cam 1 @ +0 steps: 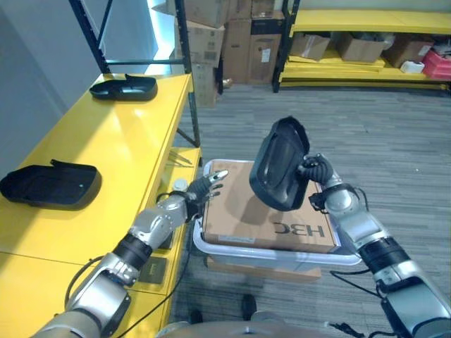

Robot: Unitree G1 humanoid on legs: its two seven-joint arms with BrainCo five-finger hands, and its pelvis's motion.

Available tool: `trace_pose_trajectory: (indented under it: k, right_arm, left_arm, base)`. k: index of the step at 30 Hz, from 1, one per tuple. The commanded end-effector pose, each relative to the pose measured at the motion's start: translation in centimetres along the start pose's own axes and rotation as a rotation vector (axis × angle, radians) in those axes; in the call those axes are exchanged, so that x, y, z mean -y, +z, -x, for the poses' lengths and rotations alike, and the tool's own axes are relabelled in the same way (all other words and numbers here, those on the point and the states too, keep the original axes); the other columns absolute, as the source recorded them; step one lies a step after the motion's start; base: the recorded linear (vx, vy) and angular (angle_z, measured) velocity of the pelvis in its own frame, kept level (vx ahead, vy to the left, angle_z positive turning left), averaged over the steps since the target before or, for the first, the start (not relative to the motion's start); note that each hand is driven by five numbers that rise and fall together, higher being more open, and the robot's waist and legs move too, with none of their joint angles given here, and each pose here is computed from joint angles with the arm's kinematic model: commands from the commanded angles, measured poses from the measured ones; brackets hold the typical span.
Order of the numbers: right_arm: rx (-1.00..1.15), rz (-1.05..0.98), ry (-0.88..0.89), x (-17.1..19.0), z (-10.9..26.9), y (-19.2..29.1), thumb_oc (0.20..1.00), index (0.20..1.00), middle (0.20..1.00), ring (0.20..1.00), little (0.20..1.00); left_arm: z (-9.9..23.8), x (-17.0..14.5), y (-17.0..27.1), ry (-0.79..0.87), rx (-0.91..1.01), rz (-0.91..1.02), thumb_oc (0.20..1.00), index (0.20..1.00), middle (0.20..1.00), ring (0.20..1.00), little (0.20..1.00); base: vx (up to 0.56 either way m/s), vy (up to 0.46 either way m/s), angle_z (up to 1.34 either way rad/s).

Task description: Move parts from the plastic box to the shelf.

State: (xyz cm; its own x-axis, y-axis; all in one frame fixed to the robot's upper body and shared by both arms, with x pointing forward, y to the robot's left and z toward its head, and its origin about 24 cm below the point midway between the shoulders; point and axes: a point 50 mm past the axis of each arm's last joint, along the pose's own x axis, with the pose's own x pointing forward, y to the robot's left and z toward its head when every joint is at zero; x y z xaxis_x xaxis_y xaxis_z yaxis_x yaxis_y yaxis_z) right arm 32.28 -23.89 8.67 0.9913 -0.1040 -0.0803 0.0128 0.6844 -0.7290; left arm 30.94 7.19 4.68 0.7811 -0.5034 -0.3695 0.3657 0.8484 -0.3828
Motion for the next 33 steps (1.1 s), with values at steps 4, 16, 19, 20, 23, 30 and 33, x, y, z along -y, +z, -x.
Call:
trace_pose_trajectory:
  k: [4,16,19,20,23,30,33]
  right_arm:
    - [0.122,0.074,0.018,0.7,-1.1,2.8,0.200,0.200,0.200,0.200,0.200]
    - [0.177,0.085,0.091,-0.8,-0.8,3.2,0.200,0.200,0.200,0.200,0.200]
    - [0.199,0.091,0.111,-1.4,-0.9,4.0,0.200,0.200,0.200,0.200,0.200]
    - [0.200,0.091,0.111,-1.4,-0.9,4.0,0.200,0.200,0.200,0.200,0.200]
    - [0.217,0.100,0.139,-2.2,-1.0,4.8,0.200,0.200,0.200,0.200,0.200]
    - [0.240,0.116,0.196,-3.7,-1.2,5.9,0.200,0.200,0.200,0.200,0.200]
    - [0.245,0.127,0.222,-4.3,-1.2,6.2,0.200,0.200,0.200,0.200,0.200]
  left_arm:
    - [-1.1,-0.2,3.3,0.057,0.181,0.251,1.000,1.000,1.000,1.000,1.000]
    - [-1.0,-0.3,1.9,-0.062,0.059,0.022,1.000,1.000,1.000,1.000,1.000]
    - [-1.1,0.5,0.8,-0.120,-0.015,-0.137,1.000,1.000,1.000,1.000,1.000]
    - [-1.1,0.6,0.8,-0.123,-0.019,-0.139,1.000,1.000,1.000,1.000,1.000]
    - [-1.2,1.8,0.3,-0.176,-0.057,-0.166,1.000,1.000,1.000,1.000,1.000]
    - [-1.4,3.7,0.1,-0.233,-0.050,-0.156,1.000,1.000,1.000,1.000,1.000]
    - [-1.4,4.4,0.3,-0.248,-0.021,-0.106,1.000,1.000,1.000,1.000,1.000]
  base:
    - [-0.01,-0.016,-0.01]
    - [0.00,0.000,0.00]
    - [0.00,0.000,0.00]
    - [0.00,0.000,0.00]
    - [0.00,0.000,0.00]
    - [0.00,0.000,0.00]
    - [0.00,0.000,0.00]
